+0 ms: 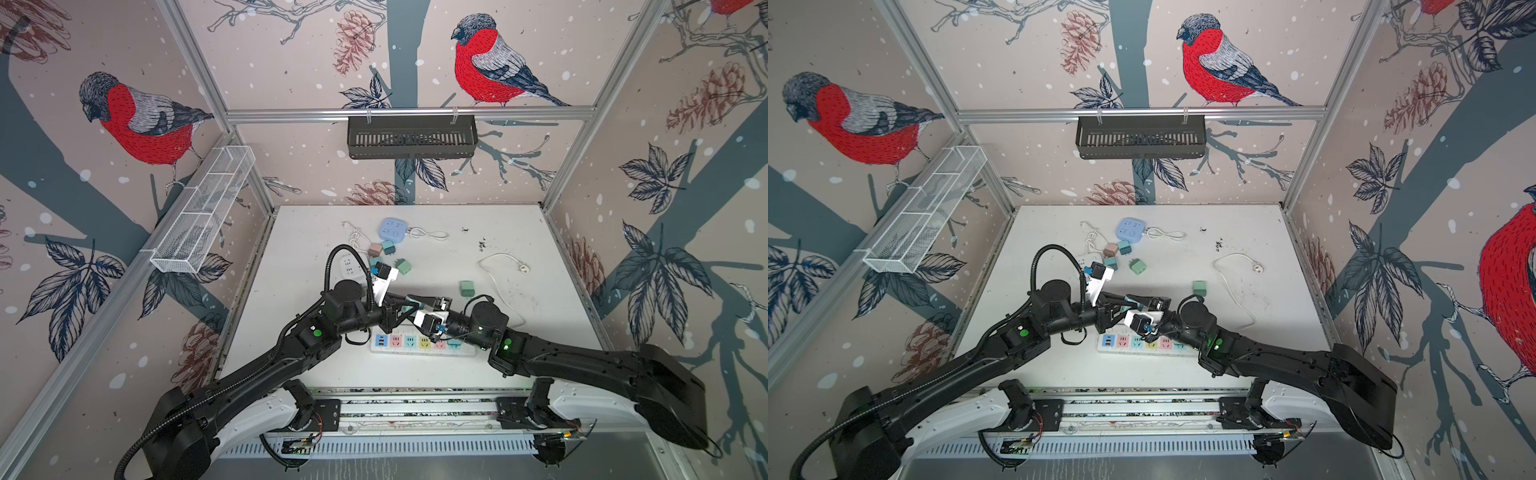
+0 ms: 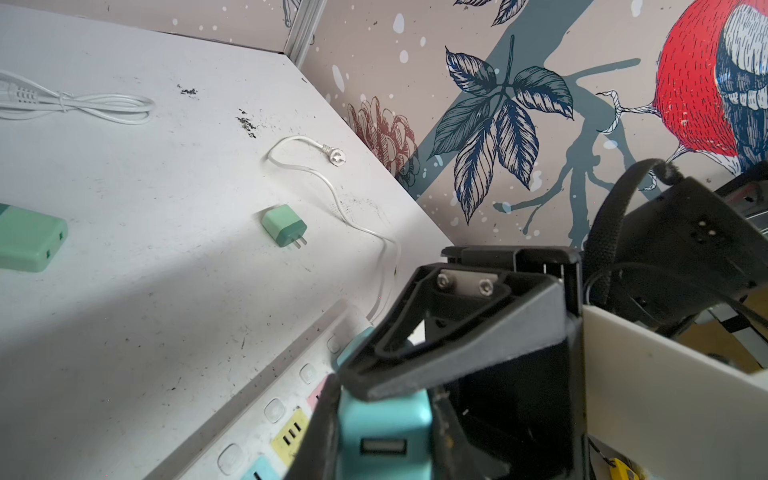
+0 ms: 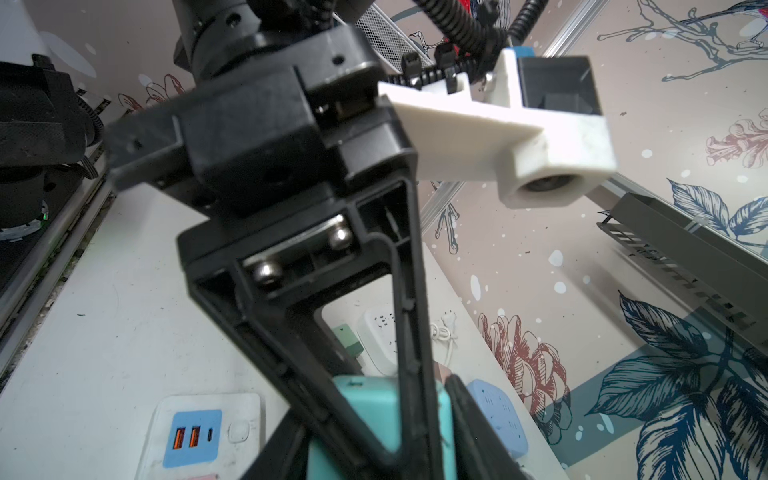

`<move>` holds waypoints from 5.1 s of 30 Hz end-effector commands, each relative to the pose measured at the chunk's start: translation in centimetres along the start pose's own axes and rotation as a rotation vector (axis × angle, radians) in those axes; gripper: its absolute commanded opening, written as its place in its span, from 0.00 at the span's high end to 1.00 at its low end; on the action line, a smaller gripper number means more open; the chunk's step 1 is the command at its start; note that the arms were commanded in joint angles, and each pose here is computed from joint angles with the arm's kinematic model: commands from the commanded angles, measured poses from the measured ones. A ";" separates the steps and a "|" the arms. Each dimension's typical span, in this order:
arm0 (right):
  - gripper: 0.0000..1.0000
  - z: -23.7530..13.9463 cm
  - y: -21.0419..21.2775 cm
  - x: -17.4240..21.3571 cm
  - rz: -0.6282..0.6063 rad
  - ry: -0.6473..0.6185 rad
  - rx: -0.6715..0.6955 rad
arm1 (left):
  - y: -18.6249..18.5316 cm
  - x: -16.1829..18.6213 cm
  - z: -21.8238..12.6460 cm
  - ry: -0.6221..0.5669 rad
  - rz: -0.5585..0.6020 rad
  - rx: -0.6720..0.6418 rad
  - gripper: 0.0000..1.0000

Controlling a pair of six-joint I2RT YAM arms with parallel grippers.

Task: Insert the plug
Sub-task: 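Grasp the teal adapter with the left gripper while the right gripper withdraws, then carry the teal adapter with the left gripper over the socket beside the first adapter, then press the teal adapter down into the power strip socket with the left gripper, then withdraw the left gripper while the right gripper grasps a green adapter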

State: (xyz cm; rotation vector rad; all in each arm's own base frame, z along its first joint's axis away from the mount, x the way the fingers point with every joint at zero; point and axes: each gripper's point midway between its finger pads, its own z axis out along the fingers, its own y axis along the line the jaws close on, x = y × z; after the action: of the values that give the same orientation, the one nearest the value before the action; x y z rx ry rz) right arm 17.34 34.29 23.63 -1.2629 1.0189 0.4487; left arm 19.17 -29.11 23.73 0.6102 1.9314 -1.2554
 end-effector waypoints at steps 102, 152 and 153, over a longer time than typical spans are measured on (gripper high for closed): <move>0.00 -24.5 -15.1 21.4 0.959 0.263 1.322 | 3.3 14.7 10.9 0.857 0.892 -0.047 1.00; 0.00 -23.9 -16.5 20.9 0.970 0.367 1.321 | 0.9 2.9 7.6 0.424 0.893 -0.190 0.02; 0.00 -23.4 -16.7 20.2 0.967 0.371 1.301 | 0.6 1.7 6.7 0.347 0.881 -0.224 0.02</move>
State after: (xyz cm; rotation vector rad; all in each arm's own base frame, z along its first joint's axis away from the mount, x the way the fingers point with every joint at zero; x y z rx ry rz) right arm 31.85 2.52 17.18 0.4134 1.7176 0.1893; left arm 19.36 -35.57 16.98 1.6256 1.7568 -0.3970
